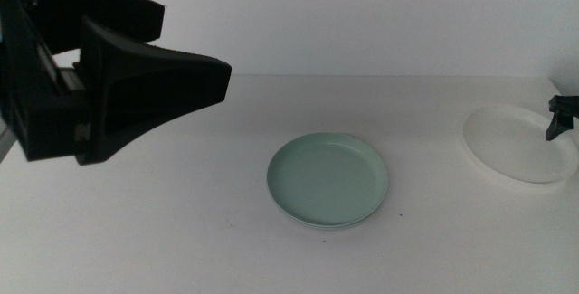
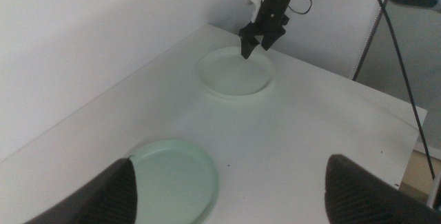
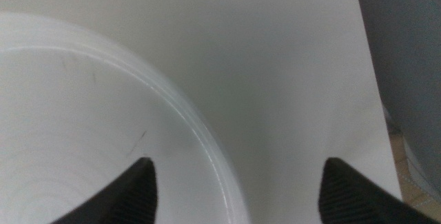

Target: Stack the three bowls on top of each other.

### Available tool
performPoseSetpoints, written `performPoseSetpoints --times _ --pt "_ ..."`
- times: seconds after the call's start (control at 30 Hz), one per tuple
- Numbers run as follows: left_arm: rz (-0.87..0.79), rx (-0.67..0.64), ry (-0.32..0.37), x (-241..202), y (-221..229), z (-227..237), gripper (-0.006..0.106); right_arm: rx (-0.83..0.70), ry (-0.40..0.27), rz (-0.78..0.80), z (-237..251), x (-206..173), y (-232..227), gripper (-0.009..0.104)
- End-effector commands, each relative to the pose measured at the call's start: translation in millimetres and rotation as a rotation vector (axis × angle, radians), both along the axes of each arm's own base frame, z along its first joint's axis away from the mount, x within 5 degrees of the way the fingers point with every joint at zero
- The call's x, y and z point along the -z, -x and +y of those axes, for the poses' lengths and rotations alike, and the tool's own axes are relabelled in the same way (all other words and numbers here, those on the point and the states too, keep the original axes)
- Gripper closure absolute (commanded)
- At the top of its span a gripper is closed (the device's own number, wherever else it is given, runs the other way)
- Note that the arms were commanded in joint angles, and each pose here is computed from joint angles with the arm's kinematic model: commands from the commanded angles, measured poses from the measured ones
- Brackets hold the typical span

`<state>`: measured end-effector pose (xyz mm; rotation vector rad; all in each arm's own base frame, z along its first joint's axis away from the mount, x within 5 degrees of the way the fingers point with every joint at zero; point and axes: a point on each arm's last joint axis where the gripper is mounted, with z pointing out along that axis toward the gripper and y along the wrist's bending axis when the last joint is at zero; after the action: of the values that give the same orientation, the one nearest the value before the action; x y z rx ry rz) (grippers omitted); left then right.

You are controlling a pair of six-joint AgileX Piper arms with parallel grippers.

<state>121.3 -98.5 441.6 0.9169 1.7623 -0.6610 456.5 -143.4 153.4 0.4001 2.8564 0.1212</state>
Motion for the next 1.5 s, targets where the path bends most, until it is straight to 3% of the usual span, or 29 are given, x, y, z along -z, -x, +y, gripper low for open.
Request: performPoseSetpoints --times 0.0,0.37,0.43,0.5,0.53,0.63,0.77,0.9,1.0,1.1,1.27,1.47 --pt "0.0 -0.009 0.021 -1.3 0.6 0.4 0.007 -0.01 0.012 -0.008 -1.0 -0.4 -1.4 0.039" --pt "0.0 -0.009 0.021 -1.3 0.6 0.4 0.007 0.002 -0.02 0.006 0.3 14.9 -3.7 0.048" --pt "0.0 -0.009 0.021 -1.3 0.6 0.4 0.007 0.005 -0.017 -0.005 0.0 14.7 -4.7 0.06" --pt "0.0 -0.009 0.021 -1.3 0.6 0.4 0.007 0.006 -0.019 -0.006 0.1 14.7 -4.7 0.091" --pt "0.0 -0.009 0.021 -1.3 0.6 0.4 0.007 0.007 -0.024 0.0 0.5 14.8 -4.2 0.097" --pt "0.0 -0.009 0.021 -1.3 0.6 0.4 0.007 -0.006 -0.04 -0.016 3.2 1.9 -2.8 0.097" --pt "0.0 -0.009 0.021 -1.3 0.6 0.4 0.007 -0.041 -0.037 -0.127 23.6 -60.3 1.5 0.097" --pt "0.0 -0.009 0.021 -1.3 0.6 0.4 0.007 -0.09 -0.045 -0.219 73.7 -123.2 11.7 0.097" --pt "-0.001 -0.01 0.017 -1.1 0.5 0.6 0.007 -0.178 -0.081 -0.236 122.9 -148.9 20.3 0.097" --pt "-0.005 -0.014 0.007 -0.5 0.1 1.1 0.007 -0.279 -0.132 -0.207 174.4 -152.4 25.6 0.097" --pt "-0.011 -0.021 -0.009 0.3 -0.6 2.0 0.007 -0.435 -0.164 -0.126 251.8 -134.4 41.0 0.097" --pt "-0.011 -0.021 -0.009 0.3 -0.6 2.0 0.007 -0.447 -0.17 -0.084 283.9 -98.2 54.6 0.097"
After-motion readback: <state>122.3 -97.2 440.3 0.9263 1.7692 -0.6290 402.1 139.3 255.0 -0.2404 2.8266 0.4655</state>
